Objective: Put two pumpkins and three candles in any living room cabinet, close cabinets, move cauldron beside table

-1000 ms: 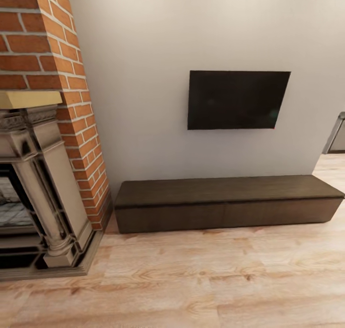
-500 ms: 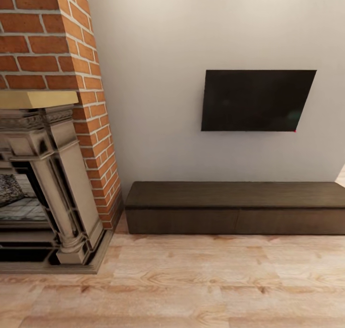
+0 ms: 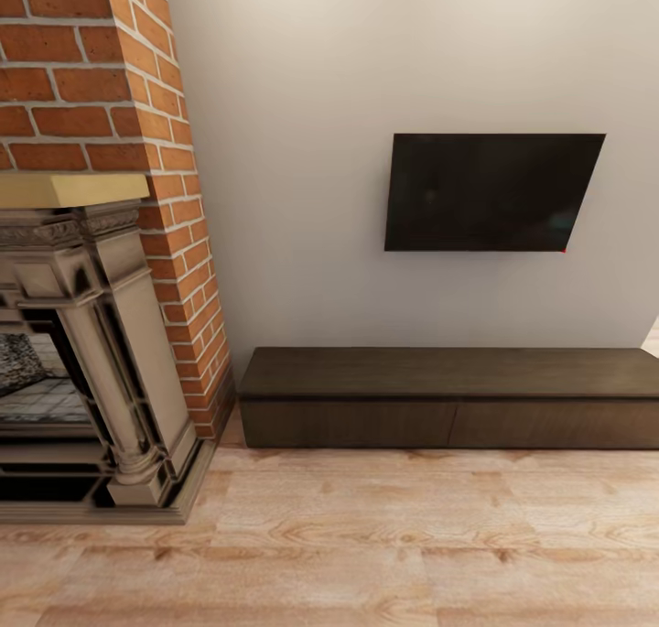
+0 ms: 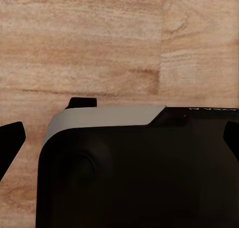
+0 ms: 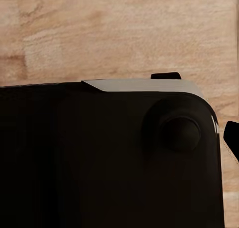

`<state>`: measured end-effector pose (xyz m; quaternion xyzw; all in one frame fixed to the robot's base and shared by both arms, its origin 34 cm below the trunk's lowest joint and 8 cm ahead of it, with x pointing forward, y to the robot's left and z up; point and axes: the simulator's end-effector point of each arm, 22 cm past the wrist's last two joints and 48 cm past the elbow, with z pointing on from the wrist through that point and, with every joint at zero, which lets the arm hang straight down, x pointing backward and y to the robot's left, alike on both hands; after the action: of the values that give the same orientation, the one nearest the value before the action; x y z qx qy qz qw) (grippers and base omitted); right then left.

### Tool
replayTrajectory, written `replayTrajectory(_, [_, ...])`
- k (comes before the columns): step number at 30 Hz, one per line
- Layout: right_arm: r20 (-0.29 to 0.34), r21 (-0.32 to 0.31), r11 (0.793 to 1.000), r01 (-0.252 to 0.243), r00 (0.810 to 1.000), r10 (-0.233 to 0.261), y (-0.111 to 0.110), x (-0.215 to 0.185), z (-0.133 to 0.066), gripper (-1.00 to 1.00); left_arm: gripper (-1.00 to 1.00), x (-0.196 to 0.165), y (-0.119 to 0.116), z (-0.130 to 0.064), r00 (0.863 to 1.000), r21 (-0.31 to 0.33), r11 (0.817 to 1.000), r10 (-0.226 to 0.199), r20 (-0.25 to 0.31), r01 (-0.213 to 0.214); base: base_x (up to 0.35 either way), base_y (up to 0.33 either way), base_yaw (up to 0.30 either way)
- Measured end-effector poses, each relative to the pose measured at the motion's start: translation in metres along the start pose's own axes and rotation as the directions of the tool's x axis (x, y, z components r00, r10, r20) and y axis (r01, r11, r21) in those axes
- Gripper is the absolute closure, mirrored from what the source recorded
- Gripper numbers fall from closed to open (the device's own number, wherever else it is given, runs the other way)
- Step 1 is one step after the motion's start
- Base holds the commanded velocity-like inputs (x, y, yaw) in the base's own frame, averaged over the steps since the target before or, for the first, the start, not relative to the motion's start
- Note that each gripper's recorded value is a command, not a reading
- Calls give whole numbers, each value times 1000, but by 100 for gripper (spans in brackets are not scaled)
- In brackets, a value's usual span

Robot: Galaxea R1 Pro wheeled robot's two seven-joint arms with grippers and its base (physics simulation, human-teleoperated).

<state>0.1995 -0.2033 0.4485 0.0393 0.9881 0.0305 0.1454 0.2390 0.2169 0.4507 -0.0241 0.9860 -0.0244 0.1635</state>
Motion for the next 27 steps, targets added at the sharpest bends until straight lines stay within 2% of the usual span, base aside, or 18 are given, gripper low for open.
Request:
replayTrajectory(18, [19, 8, 1000, -14, 1000, 14, -3, -4, 0, -100, -100, -2, 1, 0, 1000, -2, 1000, 3, 3, -3, 131, -94, 0])
replayTrajectory(21, [19, 9, 1000, -14, 1000, 14, -4, -4, 0, -100, -100, -21, 2, 3, 999, -2, 1000, 4, 35, -4, 31, -29, 0])
replayTrajectory(24, [20, 13, 1000, -16, 1000, 16, -6, -5, 0, -100, -100, -65, 1, 8, 996, 1, 1000, 3, 89, -3, 8, -8, 0])
replayTrajectory(25, [20, 15, 1000, -18, 1000, 17, -7, -5, 0, -100, -100, -81, 0, 9, 996, 2, 1000, -2, 89, 2, 3, -3, 0])
replayTrajectory(27, [21, 17, 1000, -20, 1000, 19, -8, -5, 0, -100, -100, -112, -2, 7, 998, 10, 1000, -24, 49, 24, 2, -2, 0])
